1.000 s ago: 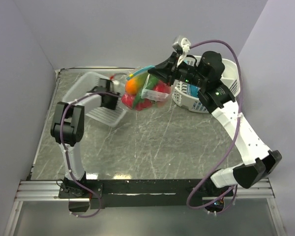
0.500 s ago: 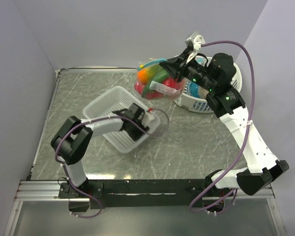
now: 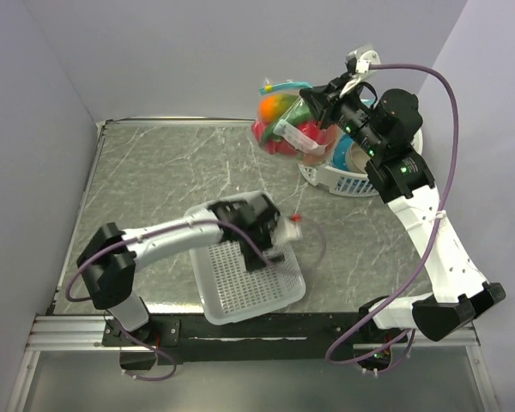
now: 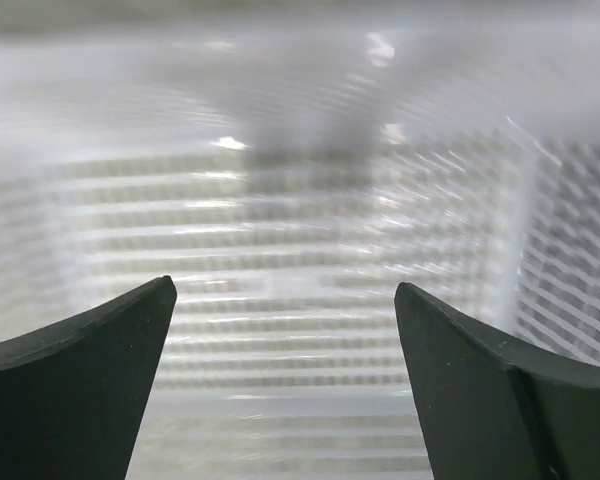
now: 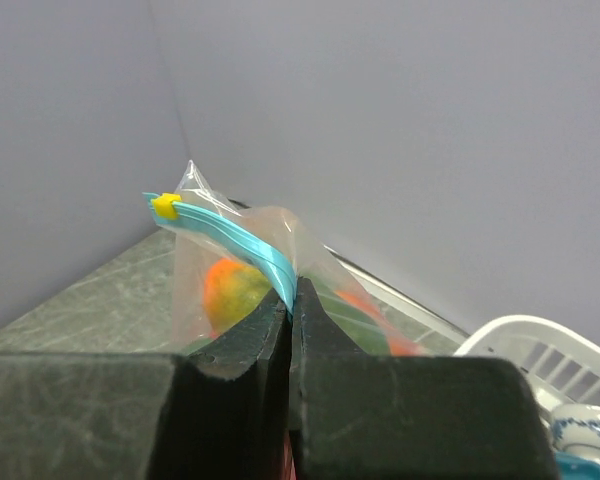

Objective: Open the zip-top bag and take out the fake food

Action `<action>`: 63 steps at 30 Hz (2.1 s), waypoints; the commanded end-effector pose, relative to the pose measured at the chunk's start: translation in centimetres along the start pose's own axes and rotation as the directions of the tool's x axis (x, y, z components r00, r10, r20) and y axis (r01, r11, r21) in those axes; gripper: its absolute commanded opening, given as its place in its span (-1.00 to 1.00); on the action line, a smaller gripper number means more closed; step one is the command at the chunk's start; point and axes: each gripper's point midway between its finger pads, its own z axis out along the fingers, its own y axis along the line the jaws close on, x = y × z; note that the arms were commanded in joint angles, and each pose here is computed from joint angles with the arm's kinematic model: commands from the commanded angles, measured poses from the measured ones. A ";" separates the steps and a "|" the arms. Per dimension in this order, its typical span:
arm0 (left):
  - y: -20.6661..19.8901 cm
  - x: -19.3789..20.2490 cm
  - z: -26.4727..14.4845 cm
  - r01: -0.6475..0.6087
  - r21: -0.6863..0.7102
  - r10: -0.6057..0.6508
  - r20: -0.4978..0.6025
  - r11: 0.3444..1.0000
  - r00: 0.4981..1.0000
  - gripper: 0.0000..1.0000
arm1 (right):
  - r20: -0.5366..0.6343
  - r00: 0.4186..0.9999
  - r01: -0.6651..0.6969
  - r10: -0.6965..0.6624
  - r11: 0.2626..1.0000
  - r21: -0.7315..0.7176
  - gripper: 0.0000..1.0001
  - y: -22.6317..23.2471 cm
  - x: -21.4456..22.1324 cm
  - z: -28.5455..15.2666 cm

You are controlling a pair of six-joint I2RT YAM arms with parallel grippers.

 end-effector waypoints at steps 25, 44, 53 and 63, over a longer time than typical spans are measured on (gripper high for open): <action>17.0 20.2 -13.9 0.676 -0.196 -0.621 0.279 0.710 0.733 0.90 | -0.272 0.935 -0.333 0.227 0.825 -0.457 -1.00 12.1 11.0 1.1; 13.9 15.4 -4.2 0.616 -0.102 -0.595 0.177 0.781 0.784 0.90 | -0.481 0.814 -0.410 0.325 0.909 -0.080 -1.00 6.7 27.7 6.7; 12.6 8.6 -3.4 0.565 0.022 -0.555 0.224 0.825 0.801 0.88 | -0.421 0.868 -0.345 0.264 0.930 -0.128 -1.00 5.8 22.6 6.1; 21.1 13.8 -16.2 0.672 -0.256 -0.550 0.413 0.695 0.726 0.99 | -0.337 0.908 -0.326 0.248 0.925 -0.198 -1.00 6.9 15.1 4.9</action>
